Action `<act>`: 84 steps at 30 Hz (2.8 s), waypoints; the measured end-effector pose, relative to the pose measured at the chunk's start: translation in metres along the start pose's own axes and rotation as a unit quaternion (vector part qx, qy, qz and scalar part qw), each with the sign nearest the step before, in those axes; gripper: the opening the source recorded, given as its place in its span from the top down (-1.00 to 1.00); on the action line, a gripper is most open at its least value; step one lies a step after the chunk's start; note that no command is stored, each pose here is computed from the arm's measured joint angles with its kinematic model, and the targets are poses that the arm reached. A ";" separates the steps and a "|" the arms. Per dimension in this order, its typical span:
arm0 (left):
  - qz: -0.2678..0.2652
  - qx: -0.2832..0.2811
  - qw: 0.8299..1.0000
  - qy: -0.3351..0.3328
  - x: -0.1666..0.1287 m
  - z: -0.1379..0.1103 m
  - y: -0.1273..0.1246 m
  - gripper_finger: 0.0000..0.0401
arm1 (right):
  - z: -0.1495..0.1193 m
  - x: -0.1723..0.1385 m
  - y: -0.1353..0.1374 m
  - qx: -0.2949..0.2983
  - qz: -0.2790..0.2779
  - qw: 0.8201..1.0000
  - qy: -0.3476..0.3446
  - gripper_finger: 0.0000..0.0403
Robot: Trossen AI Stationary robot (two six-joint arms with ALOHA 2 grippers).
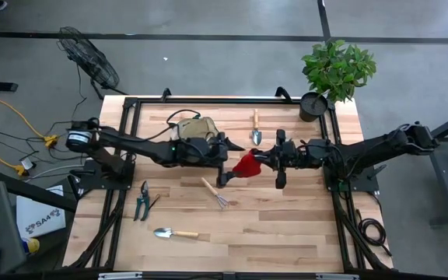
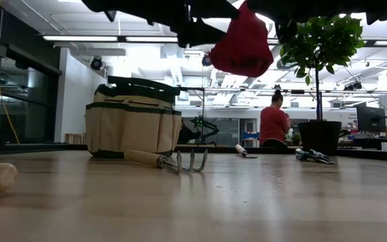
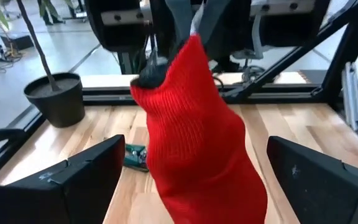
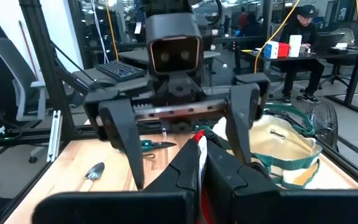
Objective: Pick & Place Garden tools in Gardening bag
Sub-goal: Put the red gloves into the gardening bag
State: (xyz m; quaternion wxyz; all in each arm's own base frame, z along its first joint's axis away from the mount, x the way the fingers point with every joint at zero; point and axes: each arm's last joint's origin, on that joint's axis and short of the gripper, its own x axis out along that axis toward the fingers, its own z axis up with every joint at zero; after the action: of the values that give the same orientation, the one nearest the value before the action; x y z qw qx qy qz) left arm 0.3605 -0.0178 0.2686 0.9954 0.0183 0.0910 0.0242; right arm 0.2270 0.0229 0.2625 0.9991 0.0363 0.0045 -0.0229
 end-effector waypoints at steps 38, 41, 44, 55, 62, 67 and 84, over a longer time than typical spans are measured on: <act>-0.024 -0.051 0.998 0.017 0.023 -0.003 -0.004 0.25 | 0.001 0.000 0.001 -0.009 0.010 1.000 -0.002 0.98; -0.024 -0.043 0.999 0.023 0.023 -0.005 -0.004 0.50 | 0.000 0.000 0.001 -0.009 0.010 1.000 -0.001 0.98; -0.024 -0.034 0.999 0.030 0.023 -0.006 -0.004 0.76 | 0.000 0.000 0.001 -0.009 0.010 1.000 0.001 0.98; -0.032 -0.023 0.999 0.036 0.023 -0.007 -0.005 0.81 | 0.000 0.000 0.001 0.001 0.019 1.000 0.002 0.98; -0.024 -0.022 0.998 0.046 0.022 -0.009 -0.004 0.81 | 0.000 0.000 0.001 0.020 0.019 1.000 0.001 0.72; 0.006 -0.019 0.998 0.061 0.021 -0.011 -0.002 0.81 | 0.000 0.000 -0.001 0.030 -0.009 1.000 -0.001 0.33; 0.258 0.037 0.947 0.186 -0.054 0.015 0.020 0.81 | -0.003 0.000 -0.003 0.032 -0.038 0.999 0.014 -0.03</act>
State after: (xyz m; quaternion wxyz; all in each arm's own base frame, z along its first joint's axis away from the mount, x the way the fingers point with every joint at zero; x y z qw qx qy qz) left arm 0.3091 -0.0009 0.2943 0.9192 0.0736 0.2674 0.2797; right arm 0.2268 0.0203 0.2590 0.9956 0.0687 0.0193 -0.0605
